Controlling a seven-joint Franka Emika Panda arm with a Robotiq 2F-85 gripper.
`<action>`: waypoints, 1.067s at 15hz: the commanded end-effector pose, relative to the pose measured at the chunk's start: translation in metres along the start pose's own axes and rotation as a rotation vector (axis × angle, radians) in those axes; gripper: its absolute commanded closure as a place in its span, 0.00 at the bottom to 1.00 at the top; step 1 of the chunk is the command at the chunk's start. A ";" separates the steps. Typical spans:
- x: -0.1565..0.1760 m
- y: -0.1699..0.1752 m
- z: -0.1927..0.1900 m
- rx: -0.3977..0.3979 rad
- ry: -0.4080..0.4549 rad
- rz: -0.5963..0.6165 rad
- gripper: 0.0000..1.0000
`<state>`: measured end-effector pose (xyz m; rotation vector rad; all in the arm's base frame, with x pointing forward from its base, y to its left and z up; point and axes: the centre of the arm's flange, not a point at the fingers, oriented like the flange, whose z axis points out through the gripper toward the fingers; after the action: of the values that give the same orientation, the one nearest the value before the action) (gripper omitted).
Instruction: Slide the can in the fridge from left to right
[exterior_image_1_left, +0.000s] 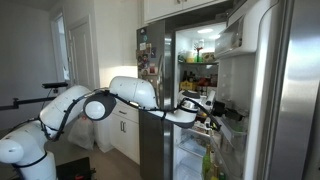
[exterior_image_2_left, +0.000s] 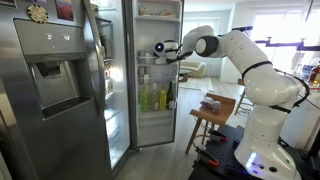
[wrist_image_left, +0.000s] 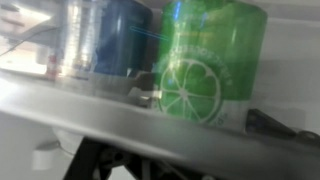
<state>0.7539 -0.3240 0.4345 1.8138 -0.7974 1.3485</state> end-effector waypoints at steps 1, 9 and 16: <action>-0.010 0.024 0.009 -0.062 -0.004 0.007 0.00; -0.004 0.003 -0.007 -0.019 -0.030 0.020 0.00; -0.001 -0.006 -0.007 0.007 -0.102 0.033 0.00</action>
<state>0.7550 -0.3152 0.4333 1.8959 -0.8813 1.2882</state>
